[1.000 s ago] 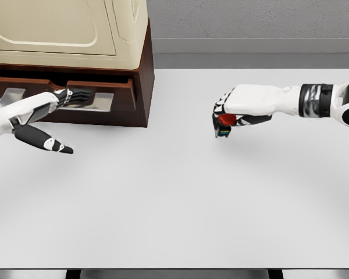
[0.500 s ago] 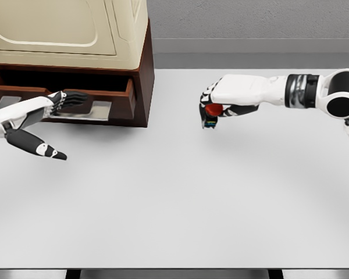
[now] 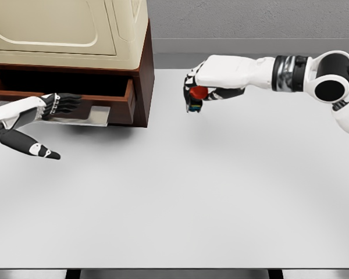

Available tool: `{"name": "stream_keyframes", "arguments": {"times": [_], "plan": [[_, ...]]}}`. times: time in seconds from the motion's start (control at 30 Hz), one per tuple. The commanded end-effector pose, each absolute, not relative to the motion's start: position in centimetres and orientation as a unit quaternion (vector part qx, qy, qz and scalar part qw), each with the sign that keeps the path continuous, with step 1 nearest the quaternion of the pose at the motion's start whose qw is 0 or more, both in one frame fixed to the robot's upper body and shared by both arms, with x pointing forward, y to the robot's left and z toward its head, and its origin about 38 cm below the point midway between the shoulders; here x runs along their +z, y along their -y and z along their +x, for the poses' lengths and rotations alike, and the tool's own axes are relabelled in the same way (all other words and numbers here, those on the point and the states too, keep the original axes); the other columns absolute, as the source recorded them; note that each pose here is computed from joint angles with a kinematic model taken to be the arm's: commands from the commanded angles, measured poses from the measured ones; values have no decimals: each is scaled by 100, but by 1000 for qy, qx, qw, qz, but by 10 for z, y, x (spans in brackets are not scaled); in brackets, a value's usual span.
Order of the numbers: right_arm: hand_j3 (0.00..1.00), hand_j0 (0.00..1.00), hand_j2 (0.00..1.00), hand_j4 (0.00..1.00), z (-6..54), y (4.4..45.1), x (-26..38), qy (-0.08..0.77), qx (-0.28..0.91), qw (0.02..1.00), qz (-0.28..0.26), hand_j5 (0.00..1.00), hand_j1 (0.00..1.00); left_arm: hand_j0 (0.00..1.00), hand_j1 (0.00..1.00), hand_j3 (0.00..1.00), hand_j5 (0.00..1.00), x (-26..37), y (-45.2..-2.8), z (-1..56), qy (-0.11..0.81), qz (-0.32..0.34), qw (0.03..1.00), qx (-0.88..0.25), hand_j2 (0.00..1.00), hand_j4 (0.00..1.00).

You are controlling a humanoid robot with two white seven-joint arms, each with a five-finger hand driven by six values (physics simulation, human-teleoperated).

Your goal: Open the cabinet drawer with left arm, and place a switch into the drawer with right arm

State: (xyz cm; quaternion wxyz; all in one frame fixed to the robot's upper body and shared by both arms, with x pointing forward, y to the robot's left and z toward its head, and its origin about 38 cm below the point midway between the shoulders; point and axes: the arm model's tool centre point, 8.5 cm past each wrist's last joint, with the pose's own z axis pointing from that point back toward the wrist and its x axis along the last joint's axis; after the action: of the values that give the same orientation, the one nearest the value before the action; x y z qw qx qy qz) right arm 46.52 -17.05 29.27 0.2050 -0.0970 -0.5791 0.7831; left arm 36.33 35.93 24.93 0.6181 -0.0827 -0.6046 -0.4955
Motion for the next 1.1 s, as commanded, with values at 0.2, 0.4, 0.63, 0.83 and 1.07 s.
{"name": "stream_keyframes", "arguments": {"times": [0.2, 0.4, 0.63, 0.83, 1.07], "plan": [[48, 48, 48, 48, 467, 145, 303, 586, 781, 196, -93, 48, 48, 100, 100, 100, 100, 241, -369, 364, 582, -58, 636, -504, 100, 100], [48, 48, 48, 48, 466, 126, 312, 587, 783, 181, -92, 48, 48, 100, 100, 100, 100, 244, -375, 362, 579, -56, 642, -499, 100, 100], [48, 48, 48, 48, 462, 112, 322, 585, 789, 159, -93, 48, 48, 100, 100, 100, 100, 244, -376, 362, 580, -61, 645, -493, 100, 100], [48, 48, 48, 48, 450, 101, 336, 588, 793, 127, -96, 48, 48, 100, 100, 100, 100, 242, -376, 361, 578, -66, 652, -486, 100, 100], [48, 48, 48, 48, 447, 89, 347, 584, 798, 111, -102, 48, 48, 100, 100, 100, 100, 242, -377, 360, 576, -66, 653, -486, 100, 100]]}}
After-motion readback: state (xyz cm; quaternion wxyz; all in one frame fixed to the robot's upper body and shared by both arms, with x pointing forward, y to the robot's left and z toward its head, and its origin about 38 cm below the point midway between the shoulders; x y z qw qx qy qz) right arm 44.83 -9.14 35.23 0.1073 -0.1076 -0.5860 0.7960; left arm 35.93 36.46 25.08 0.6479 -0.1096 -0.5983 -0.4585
